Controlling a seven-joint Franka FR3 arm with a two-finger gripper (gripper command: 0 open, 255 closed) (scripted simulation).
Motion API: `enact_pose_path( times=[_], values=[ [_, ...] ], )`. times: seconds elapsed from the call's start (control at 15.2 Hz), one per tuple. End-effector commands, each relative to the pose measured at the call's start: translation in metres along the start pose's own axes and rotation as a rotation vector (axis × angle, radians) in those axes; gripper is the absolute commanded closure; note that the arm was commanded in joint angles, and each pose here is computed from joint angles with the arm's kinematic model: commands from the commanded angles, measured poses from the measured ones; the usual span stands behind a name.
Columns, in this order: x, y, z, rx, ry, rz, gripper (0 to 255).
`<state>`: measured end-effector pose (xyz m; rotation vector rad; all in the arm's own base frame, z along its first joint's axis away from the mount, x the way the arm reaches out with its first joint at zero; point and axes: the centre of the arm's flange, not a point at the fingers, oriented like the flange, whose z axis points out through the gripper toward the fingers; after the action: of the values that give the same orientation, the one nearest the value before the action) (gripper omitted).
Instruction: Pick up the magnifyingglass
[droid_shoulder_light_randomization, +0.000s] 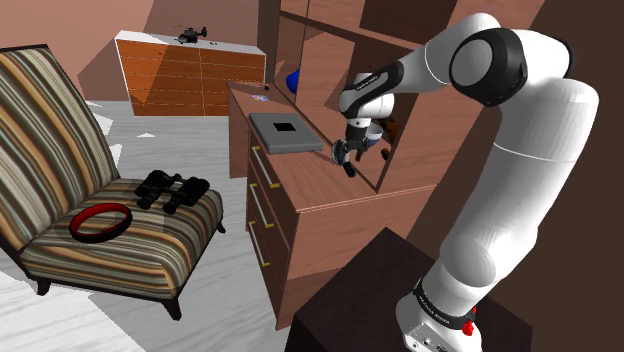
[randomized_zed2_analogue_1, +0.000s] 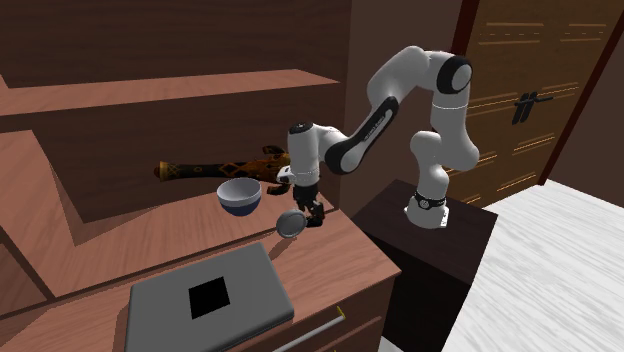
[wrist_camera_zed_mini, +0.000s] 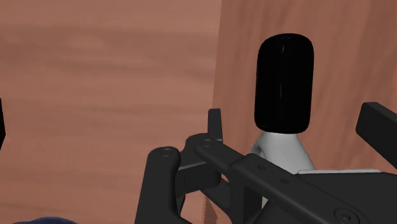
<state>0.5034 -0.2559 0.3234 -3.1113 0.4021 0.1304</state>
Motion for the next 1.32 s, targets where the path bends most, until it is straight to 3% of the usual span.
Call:
enact_pose_path(
  times=[0.0, 0.13, 0.2, 0.79, 1.25],
  values=[
    [0.001, -0.001, 0.012, 0.000, 0.001, 0.000, 0],
    [0.001, -0.001, 0.012, 0.000, 0.001, 0.000, 0],
    [0.001, -0.001, 0.012, 0.000, 0.001, 0.000, 255],
    [0.001, -0.001, 0.012, 0.000, 0.001, 0.000, 255],
    [-0.002, 0.000, -0.025, 0.000, 0.001, 0.000, 255]
  ],
)
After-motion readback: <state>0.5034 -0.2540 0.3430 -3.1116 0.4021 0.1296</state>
